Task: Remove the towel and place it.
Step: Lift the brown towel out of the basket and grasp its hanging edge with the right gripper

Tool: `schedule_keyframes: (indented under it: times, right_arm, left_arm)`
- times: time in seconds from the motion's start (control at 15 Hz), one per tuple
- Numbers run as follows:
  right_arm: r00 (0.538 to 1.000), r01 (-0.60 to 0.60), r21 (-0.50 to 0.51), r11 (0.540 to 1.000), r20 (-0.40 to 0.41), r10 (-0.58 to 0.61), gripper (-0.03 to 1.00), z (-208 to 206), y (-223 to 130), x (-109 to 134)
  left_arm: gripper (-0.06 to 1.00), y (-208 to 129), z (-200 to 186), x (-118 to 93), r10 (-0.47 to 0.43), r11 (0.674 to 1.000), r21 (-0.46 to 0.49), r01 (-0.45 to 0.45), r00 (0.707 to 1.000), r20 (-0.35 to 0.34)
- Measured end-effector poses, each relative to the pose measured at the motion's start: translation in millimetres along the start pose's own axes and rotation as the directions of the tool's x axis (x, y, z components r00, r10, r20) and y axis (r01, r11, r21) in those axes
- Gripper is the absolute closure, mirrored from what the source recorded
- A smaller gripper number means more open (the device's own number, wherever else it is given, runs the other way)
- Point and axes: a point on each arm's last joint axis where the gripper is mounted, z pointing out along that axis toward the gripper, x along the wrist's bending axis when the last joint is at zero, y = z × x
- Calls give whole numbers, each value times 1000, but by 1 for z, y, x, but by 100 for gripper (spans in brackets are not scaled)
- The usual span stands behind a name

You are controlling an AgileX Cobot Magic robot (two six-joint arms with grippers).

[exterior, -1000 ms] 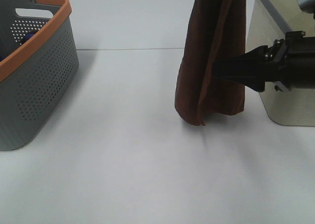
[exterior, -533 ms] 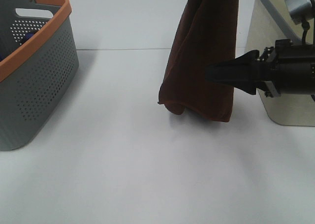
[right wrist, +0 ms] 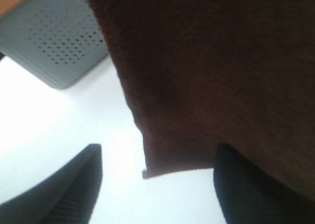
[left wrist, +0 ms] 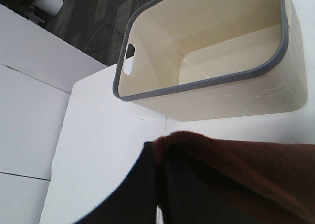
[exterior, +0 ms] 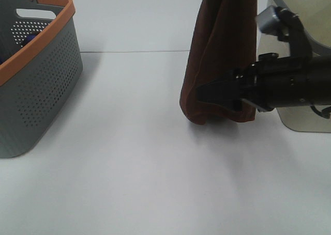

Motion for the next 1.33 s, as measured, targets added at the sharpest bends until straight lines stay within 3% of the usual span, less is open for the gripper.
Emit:
schedule_keyframes:
  times: [0.07, 0.13, 0.33, 0.47, 0.67, 0.87, 1.07, 1.33]
  right_arm:
    - [994, 20, 0, 1000, 105, -20, 26, 4, 4, 12]
    - [994, 20, 0, 1000, 105, -20, 26, 4, 4, 12]
    - [997, -14, -46, 999, 72, 17, 24, 7, 18, 41]
    - [994, 2, -72, 997, 106, 6, 24, 9, 26, 52]
    - [980, -31, -49, 998, 193, 40, 24, 29, 26, 48]
    - [968, -136, -96, 986, 199, 153, 24, 34, 37, 49]
    - [936, -167, -143, 976, 287, 203, 37, 32, 40, 41]
    - [932, -159, -135, 978, 307, 194, 51, 32, 36, 38]
  left_arm:
    - [94, -4, 3, 0, 12, 1000, 27, -12, 1000, -7]
    - [94, -4, 3, 0, 12, 1000, 27, -12, 1000, -7]
    - [94, -8, 6, 1, -8, 998, 58, 9, 1000, -24]
    - [94, -8, 7, 1, -9, 998, 60, 11, 1000, -23]
    - [94, -8, 7, 1, -12, 998, 60, 14, 1000, -23]
    - [94, -8, 7, 1, -23, 998, 58, 24, 999, -23]
    - [94, -8, 7, 1, -25, 998, 58, 26, 999, -24]
    - [94, -9, 7, 1, -15, 998, 66, 17, 999, -29]
